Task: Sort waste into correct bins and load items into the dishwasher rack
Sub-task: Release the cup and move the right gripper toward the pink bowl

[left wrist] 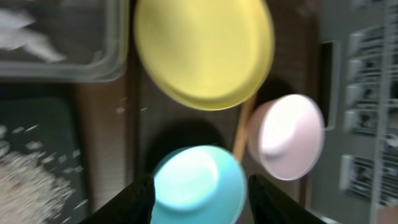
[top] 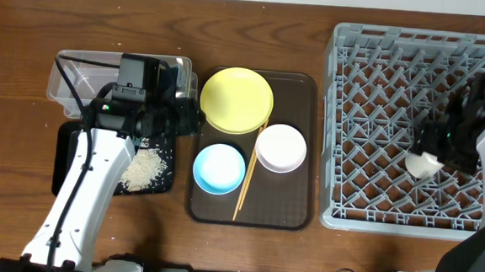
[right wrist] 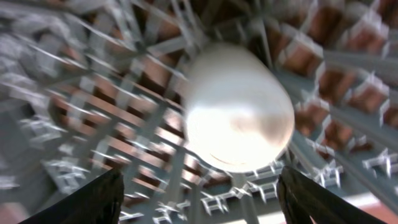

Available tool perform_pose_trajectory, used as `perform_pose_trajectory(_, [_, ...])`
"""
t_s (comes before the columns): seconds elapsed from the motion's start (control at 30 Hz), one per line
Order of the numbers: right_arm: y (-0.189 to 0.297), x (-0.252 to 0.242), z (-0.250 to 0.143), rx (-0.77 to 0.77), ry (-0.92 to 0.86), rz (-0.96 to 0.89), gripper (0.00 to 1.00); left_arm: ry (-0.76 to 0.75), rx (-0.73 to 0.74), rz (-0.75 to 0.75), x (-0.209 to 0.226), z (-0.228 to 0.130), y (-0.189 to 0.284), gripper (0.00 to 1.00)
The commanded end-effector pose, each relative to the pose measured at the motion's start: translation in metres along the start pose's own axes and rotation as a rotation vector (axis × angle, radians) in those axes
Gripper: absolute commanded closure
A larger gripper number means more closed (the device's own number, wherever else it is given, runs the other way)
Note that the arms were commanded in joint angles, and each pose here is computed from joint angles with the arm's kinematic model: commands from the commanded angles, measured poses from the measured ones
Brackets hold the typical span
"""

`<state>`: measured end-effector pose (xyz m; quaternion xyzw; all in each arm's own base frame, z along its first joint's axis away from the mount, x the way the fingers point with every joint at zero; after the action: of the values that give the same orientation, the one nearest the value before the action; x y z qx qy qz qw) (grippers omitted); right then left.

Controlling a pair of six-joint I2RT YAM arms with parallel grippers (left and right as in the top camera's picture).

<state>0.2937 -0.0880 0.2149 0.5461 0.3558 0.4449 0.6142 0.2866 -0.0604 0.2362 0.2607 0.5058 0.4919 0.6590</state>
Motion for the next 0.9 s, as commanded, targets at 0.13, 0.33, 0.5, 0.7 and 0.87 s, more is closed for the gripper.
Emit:
perform_pose_trajectory(0.13, [0.087, 0.074, 0.026, -0.350, 0.319, 0.469, 0.26, 0.007, 0.019, 0.279, 0.024, -0.010, 0.006, 0.46])
perform_pose_trajectory(0.33, [0.082, 0.145, 0.010, -0.360, 0.590, 0.520, 0.26, 0.035, 0.044, 0.449, 0.038, -0.018, 0.012, 0.41])
perform_pose_trajectory(0.5, [0.049, 0.203, -0.014, -0.283, 0.799, 0.450, 0.29, 0.039, 0.048, 0.449, 0.038, -0.019, 0.012, 0.36])
perform_pose_trajectory(0.7, [-0.006, 0.251, -0.037, -0.158, 0.934, 0.312, 0.28, 0.039, 0.048, 0.449, 0.038, -0.019, 0.012, 0.35])
perform_pose_trajectory(0.87, [-0.053, 0.267, -0.049, -0.036, 0.951, 0.237, 0.34, 0.039, 0.048, 0.449, 0.038, -0.019, 0.012, 0.34])
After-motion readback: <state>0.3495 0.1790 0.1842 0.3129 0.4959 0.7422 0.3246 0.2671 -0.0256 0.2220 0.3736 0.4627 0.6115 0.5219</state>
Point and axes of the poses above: each gripper's point midway between its finger pads, its own y axis back along the fingers, its own x axis along the line the jaws close on, z = x × y, the point moved 9 cm from there along y, back along the fingers, and after that the axes turned 1 degree about -y, right-handed, at the moved point
